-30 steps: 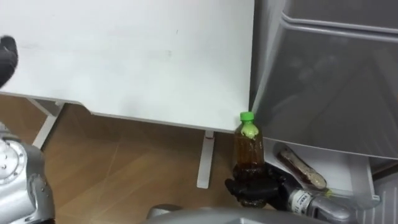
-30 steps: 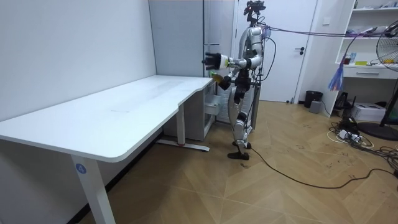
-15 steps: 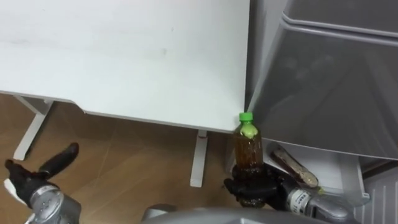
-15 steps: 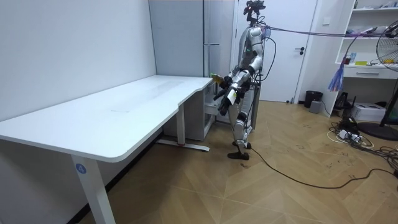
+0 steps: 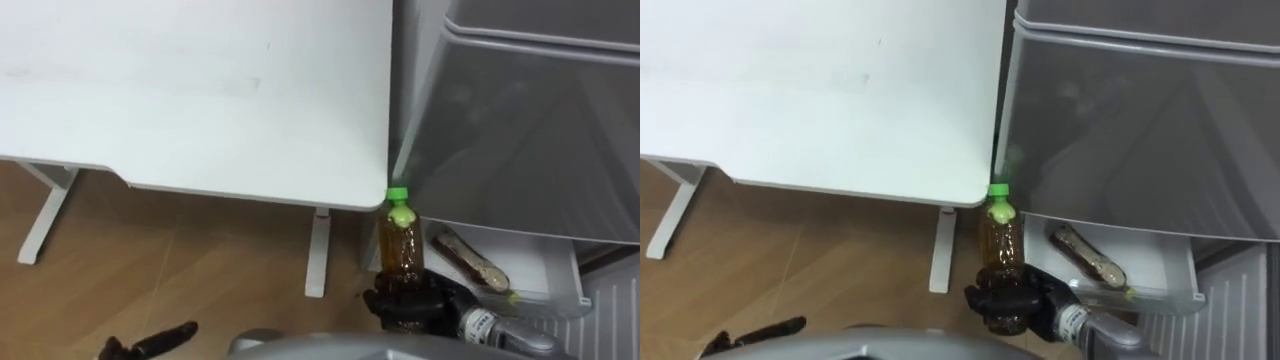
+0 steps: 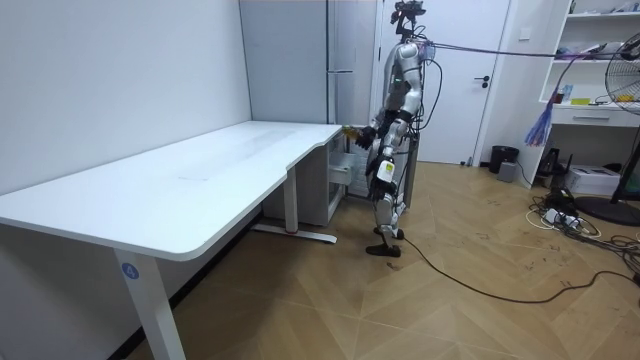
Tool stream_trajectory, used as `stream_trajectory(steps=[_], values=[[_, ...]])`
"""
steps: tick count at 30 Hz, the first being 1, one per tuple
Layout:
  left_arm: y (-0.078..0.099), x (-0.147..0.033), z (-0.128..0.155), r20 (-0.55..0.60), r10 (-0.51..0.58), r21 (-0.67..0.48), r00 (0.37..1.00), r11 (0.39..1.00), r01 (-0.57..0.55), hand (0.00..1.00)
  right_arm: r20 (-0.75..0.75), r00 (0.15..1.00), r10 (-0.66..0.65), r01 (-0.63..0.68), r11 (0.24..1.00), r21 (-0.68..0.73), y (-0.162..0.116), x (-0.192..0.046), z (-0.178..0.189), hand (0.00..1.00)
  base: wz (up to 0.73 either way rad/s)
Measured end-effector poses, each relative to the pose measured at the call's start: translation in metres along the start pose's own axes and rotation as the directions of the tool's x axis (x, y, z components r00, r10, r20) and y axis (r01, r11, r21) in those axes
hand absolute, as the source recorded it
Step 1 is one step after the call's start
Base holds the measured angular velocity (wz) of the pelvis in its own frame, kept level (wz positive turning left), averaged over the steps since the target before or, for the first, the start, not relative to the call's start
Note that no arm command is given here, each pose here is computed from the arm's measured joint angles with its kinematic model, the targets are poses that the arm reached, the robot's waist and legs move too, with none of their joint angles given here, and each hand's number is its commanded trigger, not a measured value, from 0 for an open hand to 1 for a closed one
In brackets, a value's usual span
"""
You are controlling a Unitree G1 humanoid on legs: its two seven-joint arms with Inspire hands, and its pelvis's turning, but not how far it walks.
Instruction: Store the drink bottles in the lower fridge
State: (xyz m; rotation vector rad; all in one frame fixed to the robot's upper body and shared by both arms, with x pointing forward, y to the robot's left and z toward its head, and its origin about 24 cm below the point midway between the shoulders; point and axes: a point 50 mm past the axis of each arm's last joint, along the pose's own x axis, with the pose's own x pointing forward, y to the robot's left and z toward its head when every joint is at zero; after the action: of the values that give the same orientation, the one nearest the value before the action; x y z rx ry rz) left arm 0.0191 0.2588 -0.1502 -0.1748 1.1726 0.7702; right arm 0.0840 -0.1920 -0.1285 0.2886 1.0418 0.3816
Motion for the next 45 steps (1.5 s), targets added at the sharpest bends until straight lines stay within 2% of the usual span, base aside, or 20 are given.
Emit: stream_trajectory(steps=[5,11,21,26,31,38,45], values=[[-0.006,0.000,-0.006,-0.005,-0.063,0.133,0.998,0.989,0.063,0.00,-0.023,0.997,-0.076,0.077,0.996,0.032,-0.010,-0.002,-0.008,1.00,-0.02],[-0.013,0.001,-0.004,-0.012,-0.117,0.152,0.993,0.981,0.118,0.00,-0.022,0.988,-0.154,0.155,0.965,0.211,-0.023,0.000,-0.021,1.00,-0.06],[-0.012,0.001,-0.009,-0.040,-0.176,0.212,0.984,0.960,0.180,0.00,-0.061,0.961,-0.269,0.271,0.883,0.383,-0.040,-0.011,-0.043,1.00,-0.01],[-0.006,0.002,-0.013,-0.060,-0.150,0.217,0.987,0.963,0.160,0.00,-0.095,0.939,-0.329,0.334,0.814,0.476,-0.045,-0.016,-0.056,1.00,-0.03],[-0.002,0.003,-0.015,-0.074,-0.145,0.213,0.987,0.964,0.158,0.00,-0.143,0.904,-0.403,0.405,0.701,0.587,-0.049,-0.025,-0.073,1.00,0.00],[-0.008,0.005,-0.014,-0.085,-0.148,0.212,0.985,0.963,0.163,0.00,-0.258,0.854,-0.451,0.504,0.595,0.626,-0.047,-0.035,-0.096,1.00,-0.01],[-0.022,0.002,-0.019,-0.091,-0.188,0.234,0.978,0.950,0.205,0.00,-0.243,0.840,-0.484,0.496,0.507,0.705,-0.047,-0.026,-0.085,1.00,-0.09]])
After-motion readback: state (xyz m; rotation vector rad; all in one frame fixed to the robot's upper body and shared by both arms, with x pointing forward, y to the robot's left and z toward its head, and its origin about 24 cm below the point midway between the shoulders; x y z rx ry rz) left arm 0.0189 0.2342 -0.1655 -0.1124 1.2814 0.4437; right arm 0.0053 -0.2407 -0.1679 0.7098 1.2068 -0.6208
